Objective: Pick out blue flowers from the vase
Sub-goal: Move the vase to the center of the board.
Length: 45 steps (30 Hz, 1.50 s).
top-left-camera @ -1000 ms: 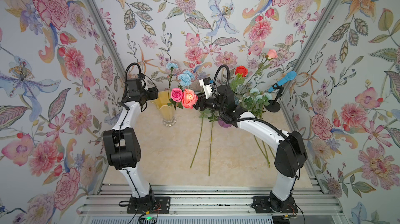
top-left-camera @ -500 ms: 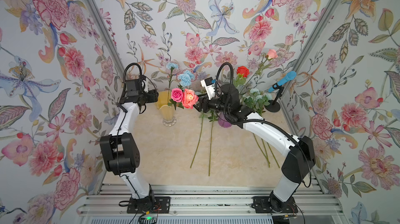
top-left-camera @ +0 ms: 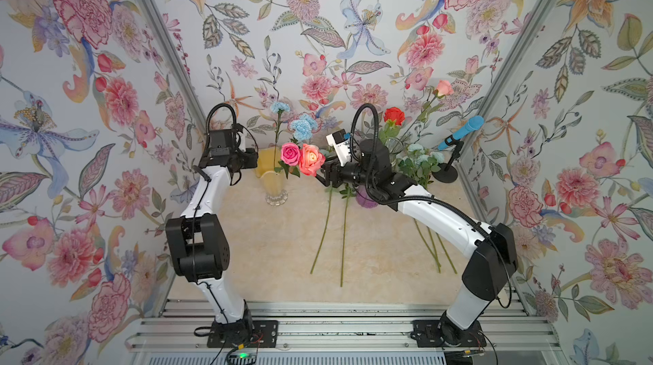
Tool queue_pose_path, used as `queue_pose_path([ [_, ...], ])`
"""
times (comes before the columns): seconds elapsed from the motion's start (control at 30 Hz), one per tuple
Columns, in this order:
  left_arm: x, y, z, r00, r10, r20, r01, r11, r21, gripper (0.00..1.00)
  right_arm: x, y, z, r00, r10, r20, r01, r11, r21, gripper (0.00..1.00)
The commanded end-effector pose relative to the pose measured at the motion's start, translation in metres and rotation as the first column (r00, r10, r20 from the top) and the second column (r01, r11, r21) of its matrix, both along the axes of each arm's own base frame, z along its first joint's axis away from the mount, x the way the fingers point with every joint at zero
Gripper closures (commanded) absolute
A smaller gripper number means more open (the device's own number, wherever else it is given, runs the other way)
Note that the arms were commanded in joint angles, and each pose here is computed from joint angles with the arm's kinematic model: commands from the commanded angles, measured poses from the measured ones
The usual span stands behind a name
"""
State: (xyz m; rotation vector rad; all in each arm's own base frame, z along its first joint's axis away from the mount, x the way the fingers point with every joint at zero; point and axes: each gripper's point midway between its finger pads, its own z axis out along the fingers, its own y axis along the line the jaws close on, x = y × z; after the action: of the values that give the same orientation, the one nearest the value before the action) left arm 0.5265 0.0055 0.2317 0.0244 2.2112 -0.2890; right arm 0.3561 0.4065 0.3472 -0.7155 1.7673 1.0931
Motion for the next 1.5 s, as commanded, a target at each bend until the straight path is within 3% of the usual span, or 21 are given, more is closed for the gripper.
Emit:
queue_pose_path([
  [0.0, -0.004, -0.007, -0.013, 0.999, -0.019, -0.041, 0.018, 1.000, -0.012, 0.81, -0.009, -0.010, 0.015, 0.999, -0.002, 0.043, 0.002, 1.000, 0.006, 0.36],
  [0.23, -0.013, -0.017, -0.025, 0.996, -0.052, -0.073, 0.048, 0.997, -0.056, 1.00, -0.009, -0.021, 0.017, 0.999, -0.019, 0.047, 0.018, 1.000, 0.017, 0.36],
  [0.67, -0.048, -0.037, -0.045, 0.975, -0.128, -0.183, 0.106, 0.986, -0.126, 1.00, -0.007, -0.040, 0.015, 1.000, -0.028, 0.006, 0.027, 0.998, 0.060, 0.36],
  [0.9, -0.041, -0.028, -0.045, 0.964, -0.126, -0.233, 0.106, 0.990, -0.097, 1.00, 0.003, -0.062, 0.017, 0.998, -0.062, -0.007, 0.063, 0.995, 0.082, 0.36],
  [1.2, -0.043, -0.049, -0.023, 0.931, -0.270, -0.245, 0.222, 0.953, -0.206, 1.00, 0.003, -0.067, 0.017, 0.998, -0.058, -0.020, 0.060, 0.994, 0.091, 0.36],
  [1.47, -0.069, -0.056, -0.027, 0.906, -0.318, -0.279, 0.260, 0.939, -0.226, 1.00, 0.004, -0.078, 0.016, 0.997, -0.070, -0.028, 0.073, 0.993, 0.096, 0.36],
])
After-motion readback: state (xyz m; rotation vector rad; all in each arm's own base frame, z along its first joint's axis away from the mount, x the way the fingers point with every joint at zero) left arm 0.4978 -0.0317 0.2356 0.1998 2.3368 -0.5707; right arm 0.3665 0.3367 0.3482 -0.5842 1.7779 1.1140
